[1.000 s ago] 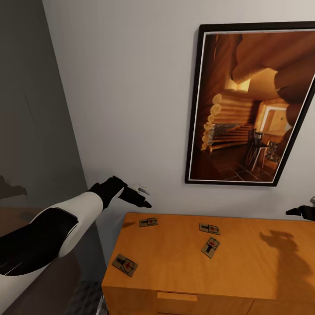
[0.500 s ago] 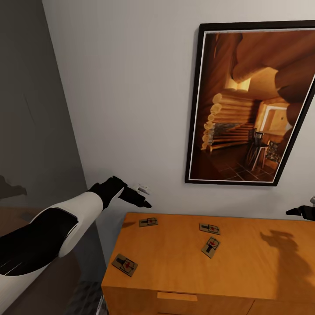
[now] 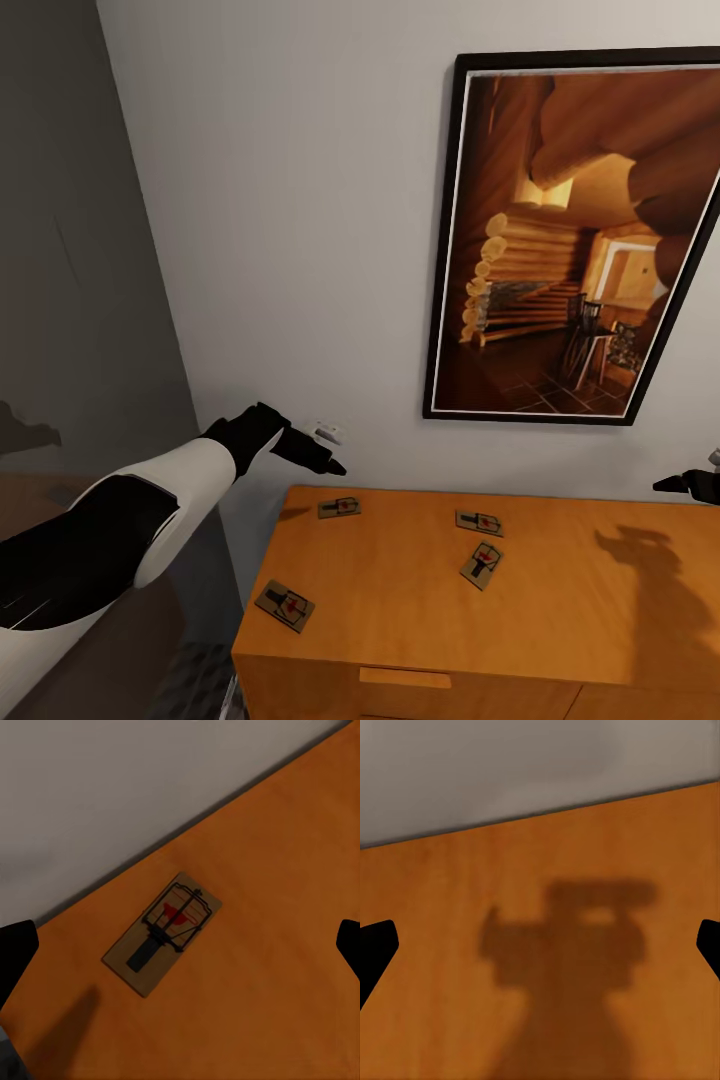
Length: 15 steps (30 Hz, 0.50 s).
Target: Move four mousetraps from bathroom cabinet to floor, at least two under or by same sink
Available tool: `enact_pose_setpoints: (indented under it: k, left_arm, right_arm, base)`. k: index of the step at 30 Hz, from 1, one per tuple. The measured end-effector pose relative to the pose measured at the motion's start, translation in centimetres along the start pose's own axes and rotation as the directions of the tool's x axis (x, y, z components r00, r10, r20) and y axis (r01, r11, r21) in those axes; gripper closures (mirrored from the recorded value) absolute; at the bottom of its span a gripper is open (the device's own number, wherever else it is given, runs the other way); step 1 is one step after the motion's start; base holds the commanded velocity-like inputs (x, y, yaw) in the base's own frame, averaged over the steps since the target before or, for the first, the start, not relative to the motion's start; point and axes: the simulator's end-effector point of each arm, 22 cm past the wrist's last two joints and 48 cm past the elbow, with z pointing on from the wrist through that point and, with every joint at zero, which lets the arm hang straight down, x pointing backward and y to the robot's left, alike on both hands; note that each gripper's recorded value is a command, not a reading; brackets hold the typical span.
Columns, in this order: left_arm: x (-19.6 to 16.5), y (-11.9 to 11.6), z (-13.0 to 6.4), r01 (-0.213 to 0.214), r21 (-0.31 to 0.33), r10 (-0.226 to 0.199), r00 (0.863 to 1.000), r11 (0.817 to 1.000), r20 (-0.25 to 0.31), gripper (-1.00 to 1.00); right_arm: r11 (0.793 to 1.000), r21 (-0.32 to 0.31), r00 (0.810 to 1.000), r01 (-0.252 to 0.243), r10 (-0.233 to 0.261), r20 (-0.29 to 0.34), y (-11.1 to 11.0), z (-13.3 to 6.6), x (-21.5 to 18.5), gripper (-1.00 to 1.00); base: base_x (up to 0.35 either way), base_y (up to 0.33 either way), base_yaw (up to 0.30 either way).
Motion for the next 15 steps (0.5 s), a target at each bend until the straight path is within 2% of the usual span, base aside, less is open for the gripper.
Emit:
enact_pose_setpoints:
  k: [15]
  left_arm:
    - [-0.09, -0.21, 0.06, -0.002, 0.003, 0.002, 1.0, 1.0, 0.0, -1.0]
  right_arm:
    - [1.0, 0.001, 1.0, 0.001, -0.001, -0.001, 0.0, 0.01, 0.02, -1.0]
  base:
    - [0.0, 0.0, 0.0]
